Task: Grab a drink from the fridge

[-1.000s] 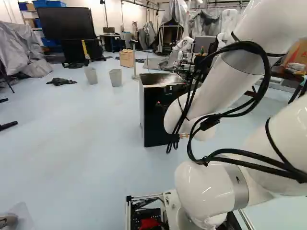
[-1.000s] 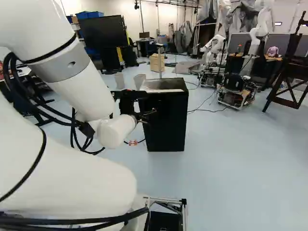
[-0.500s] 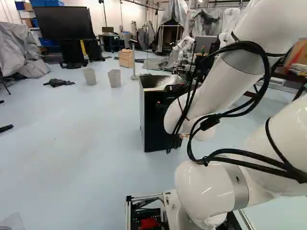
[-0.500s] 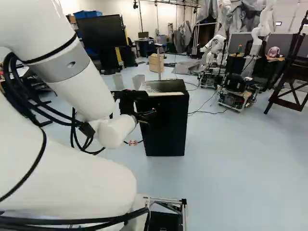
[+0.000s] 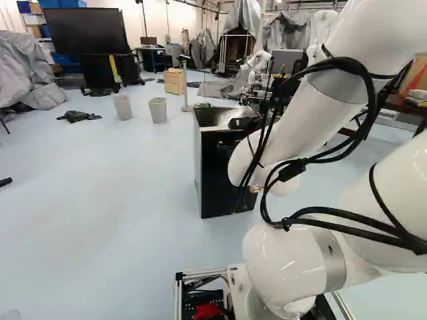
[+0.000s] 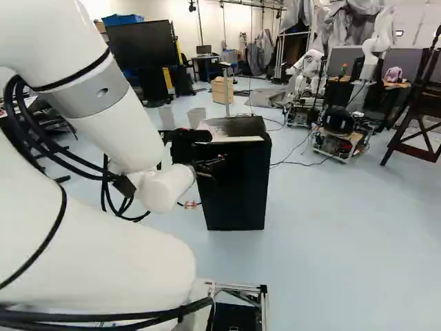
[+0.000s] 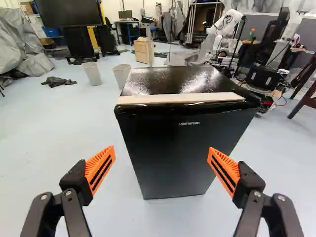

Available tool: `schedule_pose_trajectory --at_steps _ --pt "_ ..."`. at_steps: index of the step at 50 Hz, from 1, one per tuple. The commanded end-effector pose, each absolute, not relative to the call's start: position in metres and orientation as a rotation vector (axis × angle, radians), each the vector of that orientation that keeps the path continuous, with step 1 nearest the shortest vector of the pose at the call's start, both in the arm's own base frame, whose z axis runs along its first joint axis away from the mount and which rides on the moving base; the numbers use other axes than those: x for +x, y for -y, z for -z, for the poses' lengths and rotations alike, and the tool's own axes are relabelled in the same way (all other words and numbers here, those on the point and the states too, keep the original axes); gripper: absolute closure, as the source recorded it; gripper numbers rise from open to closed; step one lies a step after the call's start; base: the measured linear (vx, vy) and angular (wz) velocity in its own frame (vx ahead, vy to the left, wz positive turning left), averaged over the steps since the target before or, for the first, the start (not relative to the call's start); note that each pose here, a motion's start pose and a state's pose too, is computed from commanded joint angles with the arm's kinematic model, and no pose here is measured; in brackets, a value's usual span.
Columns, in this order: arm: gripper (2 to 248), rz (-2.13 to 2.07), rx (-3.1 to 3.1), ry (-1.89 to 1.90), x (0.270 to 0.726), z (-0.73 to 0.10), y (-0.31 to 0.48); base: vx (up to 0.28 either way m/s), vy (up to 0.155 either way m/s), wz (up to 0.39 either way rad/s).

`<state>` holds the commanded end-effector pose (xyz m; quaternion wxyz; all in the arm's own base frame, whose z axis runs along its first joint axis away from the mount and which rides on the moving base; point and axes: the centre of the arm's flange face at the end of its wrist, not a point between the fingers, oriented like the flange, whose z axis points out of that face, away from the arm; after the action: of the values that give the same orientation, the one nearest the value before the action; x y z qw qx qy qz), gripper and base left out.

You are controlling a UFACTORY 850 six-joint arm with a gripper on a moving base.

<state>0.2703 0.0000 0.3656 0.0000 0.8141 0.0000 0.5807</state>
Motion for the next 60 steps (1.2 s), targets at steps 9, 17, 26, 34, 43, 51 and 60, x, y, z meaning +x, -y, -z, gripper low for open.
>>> schedule_pose_trajectory --at_steps 9,17,26,34,43,51,60 --pt "3 -1.824 2.558 0.0 0.27 -0.366 0.0 0.007 0.001 0.001" --pt "3 -1.825 2.559 -0.004 0.27 -0.366 -0.001 0.0 0.0 0.0" --pt "3 -1.83 2.565 -0.011 0.27 -0.366 -0.005 0.0 0.0 0.0" --pt "3 -1.834 2.575 -0.011 0.272 -0.366 -0.011 0.0 0.0 0.0" --pt "3 -1.834 2.586 0.016 0.278 -0.367 -0.018 0.0 0.0 0.0" --pt "3 -1.831 2.594 0.058 0.285 -0.368 -0.024 0.0 0.0 0.0" --pt "3 -1.825 2.6 0.111 0.291 -0.368 -0.031 0.0 0.0 0.0"
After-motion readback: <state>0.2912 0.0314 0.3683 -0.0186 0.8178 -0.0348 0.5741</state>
